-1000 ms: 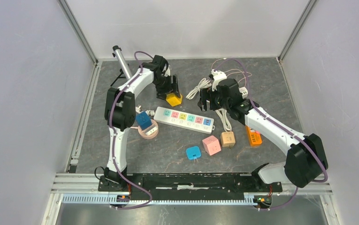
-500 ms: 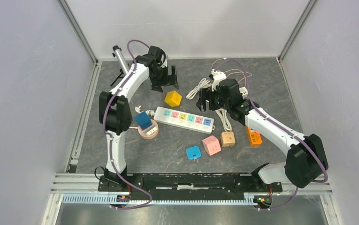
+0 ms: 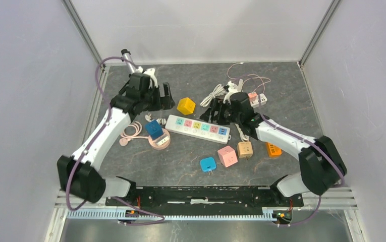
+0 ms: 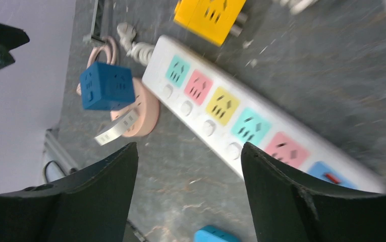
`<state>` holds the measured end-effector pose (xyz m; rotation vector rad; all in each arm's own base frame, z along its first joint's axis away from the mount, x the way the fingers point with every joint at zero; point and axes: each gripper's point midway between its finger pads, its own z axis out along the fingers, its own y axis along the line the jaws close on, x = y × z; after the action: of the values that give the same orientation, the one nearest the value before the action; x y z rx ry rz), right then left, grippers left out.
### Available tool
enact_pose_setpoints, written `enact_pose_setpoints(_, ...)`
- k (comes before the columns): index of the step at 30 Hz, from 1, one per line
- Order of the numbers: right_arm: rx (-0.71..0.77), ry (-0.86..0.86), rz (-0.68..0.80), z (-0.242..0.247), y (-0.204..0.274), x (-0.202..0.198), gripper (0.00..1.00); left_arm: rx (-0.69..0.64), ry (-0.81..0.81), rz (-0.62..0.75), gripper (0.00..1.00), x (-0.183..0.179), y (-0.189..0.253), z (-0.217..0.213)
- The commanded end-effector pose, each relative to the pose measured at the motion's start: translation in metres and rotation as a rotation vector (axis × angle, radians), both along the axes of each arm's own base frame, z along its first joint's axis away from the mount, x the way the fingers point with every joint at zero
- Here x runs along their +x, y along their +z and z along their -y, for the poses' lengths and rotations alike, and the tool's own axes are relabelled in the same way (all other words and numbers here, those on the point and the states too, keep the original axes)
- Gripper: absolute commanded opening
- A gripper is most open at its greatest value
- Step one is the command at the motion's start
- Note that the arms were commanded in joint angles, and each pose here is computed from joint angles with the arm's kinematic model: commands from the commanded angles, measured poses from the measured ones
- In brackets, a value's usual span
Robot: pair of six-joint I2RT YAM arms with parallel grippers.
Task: Pull the plug off the socket
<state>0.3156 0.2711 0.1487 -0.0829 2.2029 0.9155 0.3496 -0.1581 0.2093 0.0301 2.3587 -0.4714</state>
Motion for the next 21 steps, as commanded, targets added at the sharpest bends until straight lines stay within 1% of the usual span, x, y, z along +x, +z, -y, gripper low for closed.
enact_pose_setpoints(1,0.147,0.051,-0.134,-0.057,0.014,-0.011,0.77,0.028,0.131,0.196,1.00,-0.005,0.021,-0.031)
enact_pose_setpoints(3,0.104,0.083,-0.183,-0.080,0.009,-0.019,0.77,0.077,0.191,0.195,1.00,-0.017,0.011,-0.050)
enact_pose_setpoints(5,0.062,0.080,-0.257,-0.097,-0.006,-0.030,0.77,0.118,0.249,0.176,1.00,-0.027,0.003,-0.066)
enact_pose_setpoints(9,0.080,0.010,-0.377,-0.121,-0.025,-0.046,0.76,0.159,0.327,0.086,1.00,-0.043,-0.015,-0.084)
enact_pose_setpoints(12,0.079,-0.019,-0.465,-0.140,-0.038,-0.061,0.74,0.162,0.377,0.054,1.00,-0.051,-0.021,-0.094)
enact_pose_setpoints(15,0.050,-0.020,-0.477,-0.162,-0.041,-0.074,0.73,0.170,0.404,0.034,1.00,-0.057,-0.026,-0.100)
enact_pose_setpoints(21,0.081,-0.086,-0.498,-0.180,-0.050,-0.075,0.72,0.195,0.466,0.026,1.00,-0.070,-0.034,-0.116)
